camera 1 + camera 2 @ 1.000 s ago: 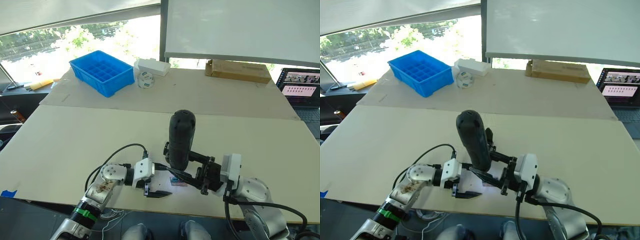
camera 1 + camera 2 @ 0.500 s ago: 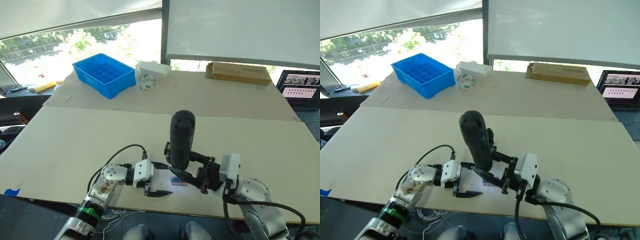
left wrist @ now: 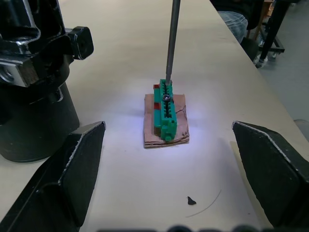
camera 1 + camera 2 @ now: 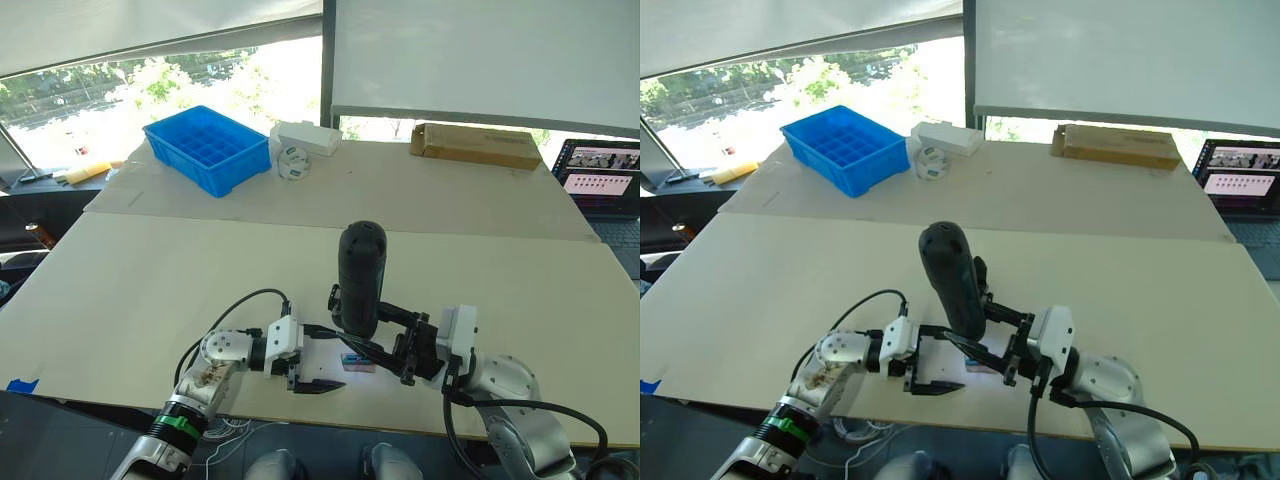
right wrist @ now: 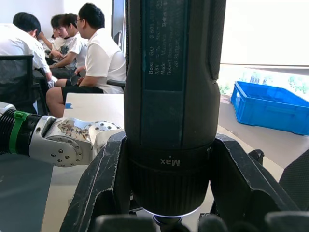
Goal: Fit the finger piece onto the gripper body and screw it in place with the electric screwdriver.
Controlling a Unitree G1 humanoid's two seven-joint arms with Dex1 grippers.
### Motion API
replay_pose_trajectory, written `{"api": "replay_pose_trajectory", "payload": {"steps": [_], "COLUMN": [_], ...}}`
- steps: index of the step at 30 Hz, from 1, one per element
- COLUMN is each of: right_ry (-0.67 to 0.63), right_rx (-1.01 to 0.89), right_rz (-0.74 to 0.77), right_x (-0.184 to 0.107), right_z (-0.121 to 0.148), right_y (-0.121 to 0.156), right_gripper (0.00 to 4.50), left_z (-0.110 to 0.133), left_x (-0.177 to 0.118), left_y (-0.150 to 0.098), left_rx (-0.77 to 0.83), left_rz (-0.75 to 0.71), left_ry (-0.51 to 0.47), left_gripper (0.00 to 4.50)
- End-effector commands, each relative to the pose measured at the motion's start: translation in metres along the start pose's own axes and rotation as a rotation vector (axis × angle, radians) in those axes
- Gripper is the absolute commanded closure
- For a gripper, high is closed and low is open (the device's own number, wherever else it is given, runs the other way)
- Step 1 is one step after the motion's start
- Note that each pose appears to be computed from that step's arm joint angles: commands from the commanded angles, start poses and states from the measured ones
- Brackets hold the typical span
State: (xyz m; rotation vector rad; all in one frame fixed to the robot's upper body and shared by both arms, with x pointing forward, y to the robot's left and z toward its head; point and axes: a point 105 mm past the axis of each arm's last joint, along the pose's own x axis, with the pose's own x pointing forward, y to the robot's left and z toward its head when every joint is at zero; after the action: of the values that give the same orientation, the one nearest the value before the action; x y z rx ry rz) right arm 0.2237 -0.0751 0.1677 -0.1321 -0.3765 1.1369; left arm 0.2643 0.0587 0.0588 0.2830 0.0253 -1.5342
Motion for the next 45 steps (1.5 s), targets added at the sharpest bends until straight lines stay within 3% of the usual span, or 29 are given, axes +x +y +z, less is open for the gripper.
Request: {"api": "replay_pose_trajectory", "payload": {"steps": [1, 24, 45], "right_ry": [-0.077, -0.058, -0.055], "right_rx": [-0.07, -0.048, -0.043], "right_rz": [-0.002, -0.002, -0.001], "right_x": [0.002, -0.001, 0.001], "right_z": [0.019, 0.015, 0.012], "right_y": [-0.002, 0.001, 0.0], "right_gripper": [2.61, 2.61, 2.61], "left_z": [-0.002, 0.015, 0.014], "left_x": [0.002, 0.007, 0.007], "left_y": [-0.007, -0.006, -0.007], "left_rx": [-0.036, -0.038, -0.043], "left_rz": [-0.031, -0.035, -0.031], "left_ry": [0.007, 0.022, 0.029], "left_gripper": [0.06, 0.06, 0.06]}}
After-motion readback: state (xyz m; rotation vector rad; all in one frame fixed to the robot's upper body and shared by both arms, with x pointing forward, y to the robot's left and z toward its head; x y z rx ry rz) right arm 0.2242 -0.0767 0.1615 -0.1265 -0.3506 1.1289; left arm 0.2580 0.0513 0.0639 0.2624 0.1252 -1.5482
